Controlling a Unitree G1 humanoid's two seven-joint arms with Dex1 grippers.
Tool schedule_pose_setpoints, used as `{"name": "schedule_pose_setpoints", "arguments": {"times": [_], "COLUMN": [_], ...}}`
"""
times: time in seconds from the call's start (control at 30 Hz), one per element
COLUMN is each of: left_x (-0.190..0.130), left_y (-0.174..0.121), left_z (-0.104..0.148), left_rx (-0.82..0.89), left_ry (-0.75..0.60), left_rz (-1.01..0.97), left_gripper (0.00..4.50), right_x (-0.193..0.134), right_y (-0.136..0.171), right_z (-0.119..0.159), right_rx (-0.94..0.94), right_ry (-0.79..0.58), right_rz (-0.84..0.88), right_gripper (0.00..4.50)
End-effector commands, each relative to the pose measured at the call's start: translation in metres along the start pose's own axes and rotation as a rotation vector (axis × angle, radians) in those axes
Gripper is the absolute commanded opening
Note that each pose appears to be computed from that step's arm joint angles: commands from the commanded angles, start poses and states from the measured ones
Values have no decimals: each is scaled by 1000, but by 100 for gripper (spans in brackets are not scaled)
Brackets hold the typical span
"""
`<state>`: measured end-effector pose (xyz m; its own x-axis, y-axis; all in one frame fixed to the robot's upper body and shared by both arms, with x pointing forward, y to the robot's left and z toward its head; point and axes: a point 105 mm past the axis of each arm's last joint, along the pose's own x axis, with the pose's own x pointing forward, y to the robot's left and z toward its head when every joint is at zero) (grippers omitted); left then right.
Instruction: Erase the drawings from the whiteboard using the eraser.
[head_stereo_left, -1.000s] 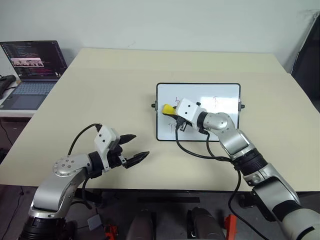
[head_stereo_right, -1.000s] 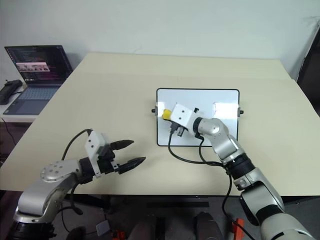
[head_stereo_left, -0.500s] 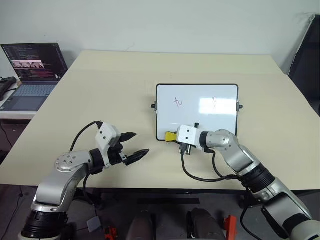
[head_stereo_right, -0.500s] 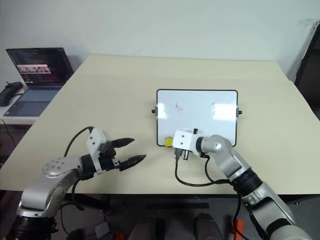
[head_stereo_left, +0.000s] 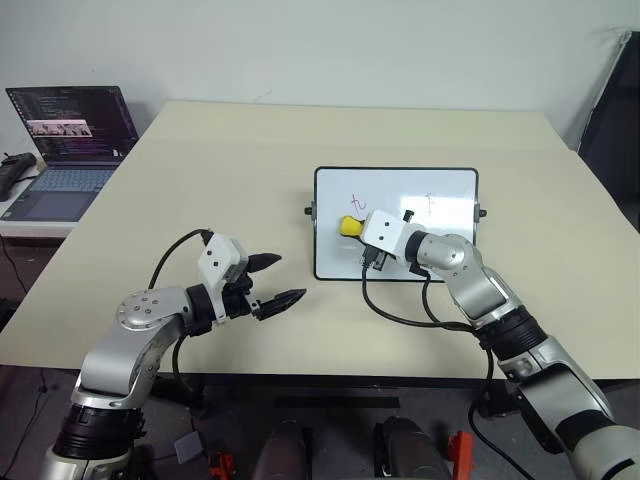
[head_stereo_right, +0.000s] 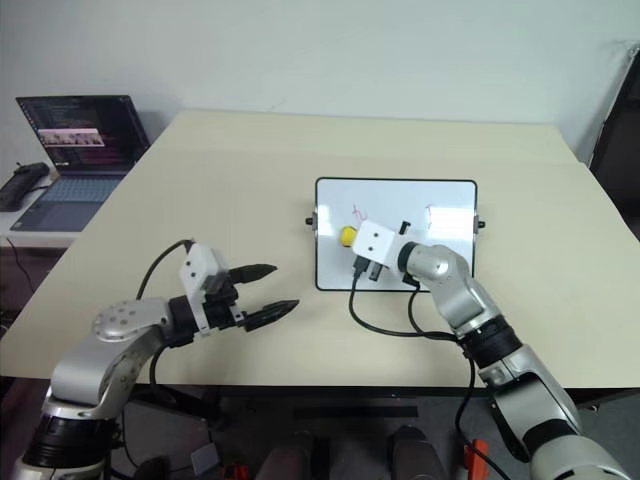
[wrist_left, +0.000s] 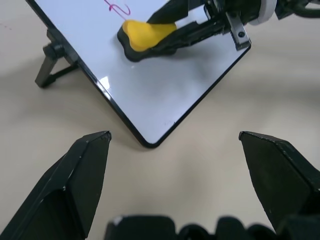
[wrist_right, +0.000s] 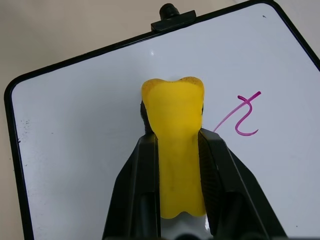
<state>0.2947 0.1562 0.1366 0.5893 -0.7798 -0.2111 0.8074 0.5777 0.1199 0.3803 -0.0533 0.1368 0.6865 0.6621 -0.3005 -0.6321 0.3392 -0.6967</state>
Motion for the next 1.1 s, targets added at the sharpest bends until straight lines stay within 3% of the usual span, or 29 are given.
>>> {"name": "schedule_pose_setpoints", "arguments": {"times": [0.03, 0.2, 0.33, 0.43, 0.63, 0.8, 0.97, 1.1], "left_x": [2, 4, 5, 3, -5, -8, -10, -13], "left_y": [2, 5, 13, 19, 28, 34, 34, 35], "left_z": [12, 20, 34, 50, 73, 78, 81, 86], "left_rx": [41, 65, 115, 159, 229, 256, 273, 295], "left_ry": [-32, -43, -61, -84, -101, -90, -82, -84], "left_rz": [-9, -17, -3, 7, 12, 17, 15, 32], "left_gripper": [450, 450, 450, 450, 450, 450, 450, 450], "right_x": [-11, -27, -51, -84, -154, -187, -199, -202], "right_y": [36, 45, 0, -17, -61, -73, -89, -100], "right_z": [-21, -18, 12, 21, -14, -42, -53, -40], "right_rx": [57, 100, 291, 322, 185, 173, 242, 272], "right_ry": [66, 43, -94, -120, 142, 264, 223, 128], "right_rz": [177, 257, 169, 188, 98, 72, -33, -71], "right_gripper": [70, 70, 70, 70, 70, 70, 70, 70]}}
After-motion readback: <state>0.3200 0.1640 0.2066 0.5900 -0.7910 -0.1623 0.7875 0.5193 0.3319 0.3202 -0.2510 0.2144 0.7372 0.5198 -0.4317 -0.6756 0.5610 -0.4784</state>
